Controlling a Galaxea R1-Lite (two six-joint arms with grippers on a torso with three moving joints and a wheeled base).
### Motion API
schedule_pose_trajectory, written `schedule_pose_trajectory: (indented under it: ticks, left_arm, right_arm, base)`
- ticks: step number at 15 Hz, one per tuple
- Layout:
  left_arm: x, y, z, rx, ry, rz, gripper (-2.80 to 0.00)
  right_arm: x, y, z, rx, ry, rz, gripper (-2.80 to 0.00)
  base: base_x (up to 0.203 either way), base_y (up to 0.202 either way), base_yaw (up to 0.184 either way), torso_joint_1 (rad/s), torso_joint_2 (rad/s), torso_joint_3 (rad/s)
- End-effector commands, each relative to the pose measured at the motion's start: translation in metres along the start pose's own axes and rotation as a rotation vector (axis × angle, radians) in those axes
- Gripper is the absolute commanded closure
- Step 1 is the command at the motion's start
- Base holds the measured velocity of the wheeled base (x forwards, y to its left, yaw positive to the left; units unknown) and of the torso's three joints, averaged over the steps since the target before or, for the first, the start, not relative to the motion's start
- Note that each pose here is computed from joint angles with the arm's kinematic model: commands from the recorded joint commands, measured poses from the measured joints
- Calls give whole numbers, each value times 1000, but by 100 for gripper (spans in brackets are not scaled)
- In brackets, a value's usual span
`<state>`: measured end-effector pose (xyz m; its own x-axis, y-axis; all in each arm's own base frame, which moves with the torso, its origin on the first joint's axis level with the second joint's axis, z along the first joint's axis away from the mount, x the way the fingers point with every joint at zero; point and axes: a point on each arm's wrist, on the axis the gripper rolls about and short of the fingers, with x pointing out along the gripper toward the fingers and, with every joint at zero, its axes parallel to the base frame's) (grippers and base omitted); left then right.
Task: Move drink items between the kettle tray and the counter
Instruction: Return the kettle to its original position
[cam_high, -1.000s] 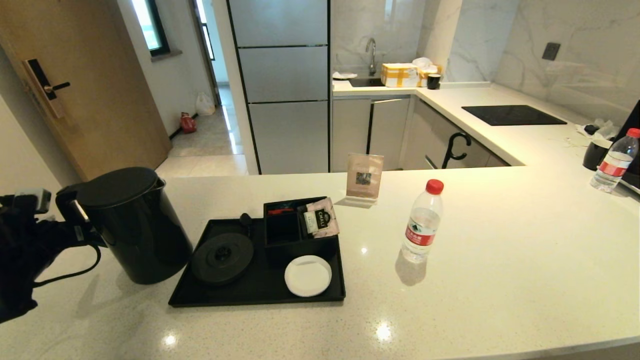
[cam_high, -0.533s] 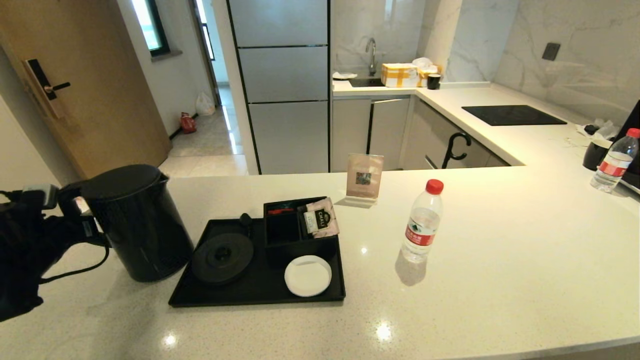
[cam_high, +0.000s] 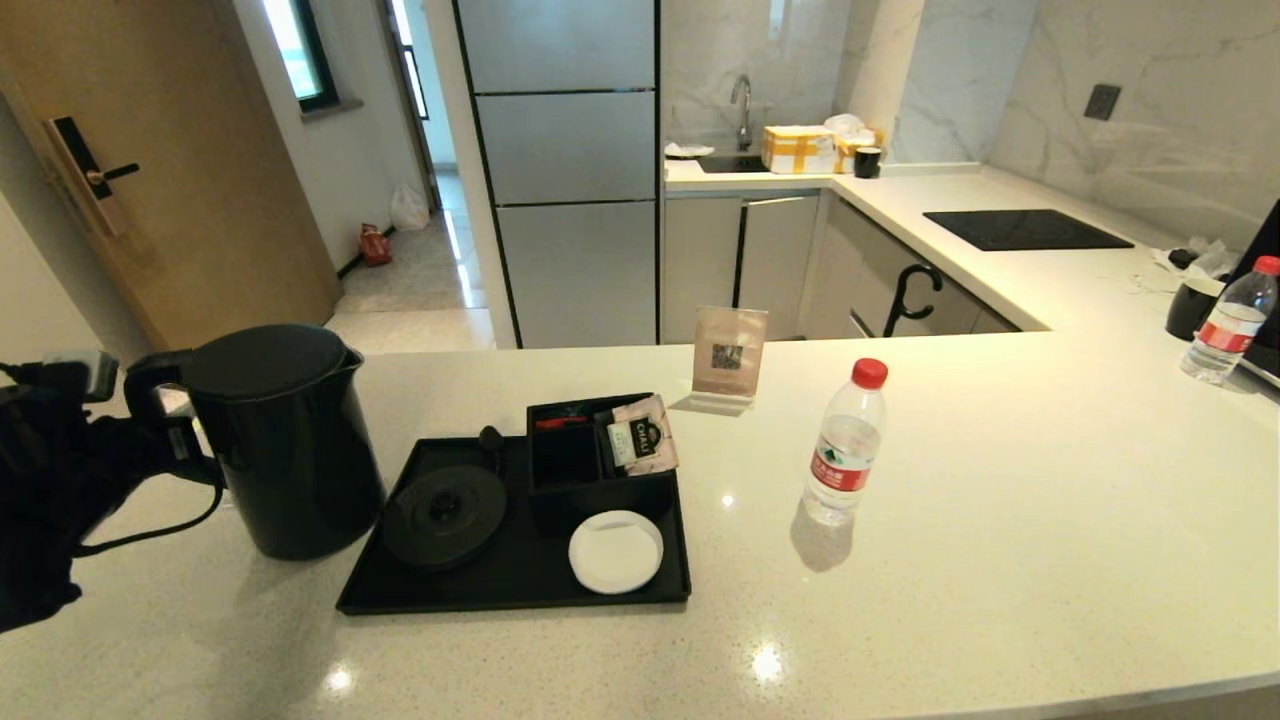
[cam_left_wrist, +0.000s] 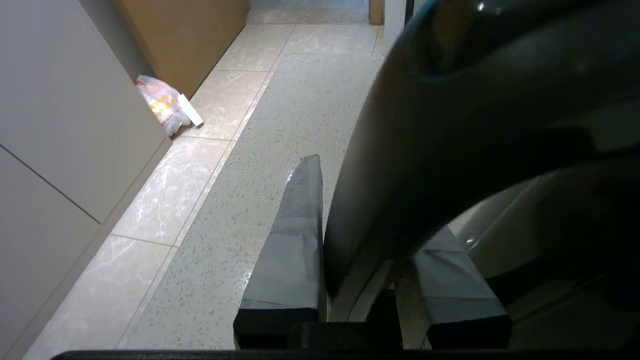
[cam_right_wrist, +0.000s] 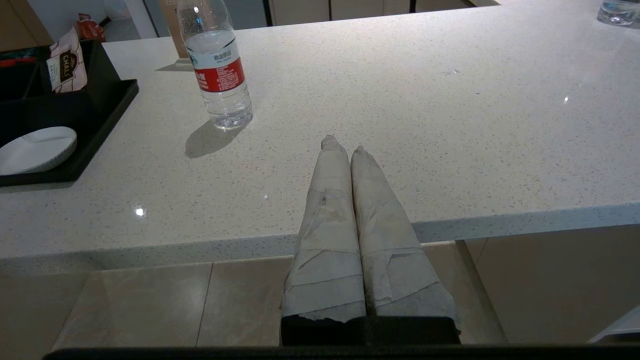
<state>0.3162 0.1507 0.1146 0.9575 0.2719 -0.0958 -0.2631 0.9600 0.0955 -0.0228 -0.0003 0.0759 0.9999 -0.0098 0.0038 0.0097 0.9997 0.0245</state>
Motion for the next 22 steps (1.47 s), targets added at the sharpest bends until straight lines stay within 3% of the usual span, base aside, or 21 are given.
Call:
schedule_pose_trajectory:
  ticks: [1, 2, 5, 9, 12, 15, 22]
  left_arm:
    - [-9, -2, 24, -2, -60, 2, 0]
    - [-11, -4, 26, -9, -54, -3, 0]
    - [-37, -18, 66, -18, -103, -42, 0]
    - [-72, -67, 103, -23, -71, -178, 0]
    - [-73, -68, 103, -22, -66, -182, 0]
    - [-83, -108, 98, -5, 21, -333, 0]
    - [-57, -124, 60, 5, 167, -360, 0]
  right_arm:
    - [0, 0, 0, 0, 1, 1, 0]
    - [0, 0, 0, 0, 1, 1, 0]
    - [0, 0, 0, 0, 1, 1, 0]
    - [0, 0, 0, 0, 1, 1, 0]
    - [0, 0, 0, 0, 1, -1, 0]
    - [0, 0, 0, 0, 1, 1, 0]
    - [0, 0, 0, 0, 1, 1, 0]
  base:
    - [0, 0, 0, 0, 0, 0]
    - [0, 0, 0, 0, 0, 0]
    - [0, 0, 0, 0, 0, 0]
    - [0, 0, 0, 0, 0, 0]
    - [0, 0, 0, 0, 0, 0]
    - [0, 0, 0, 0, 0, 0]
    - [0, 0, 0, 0, 0, 0]
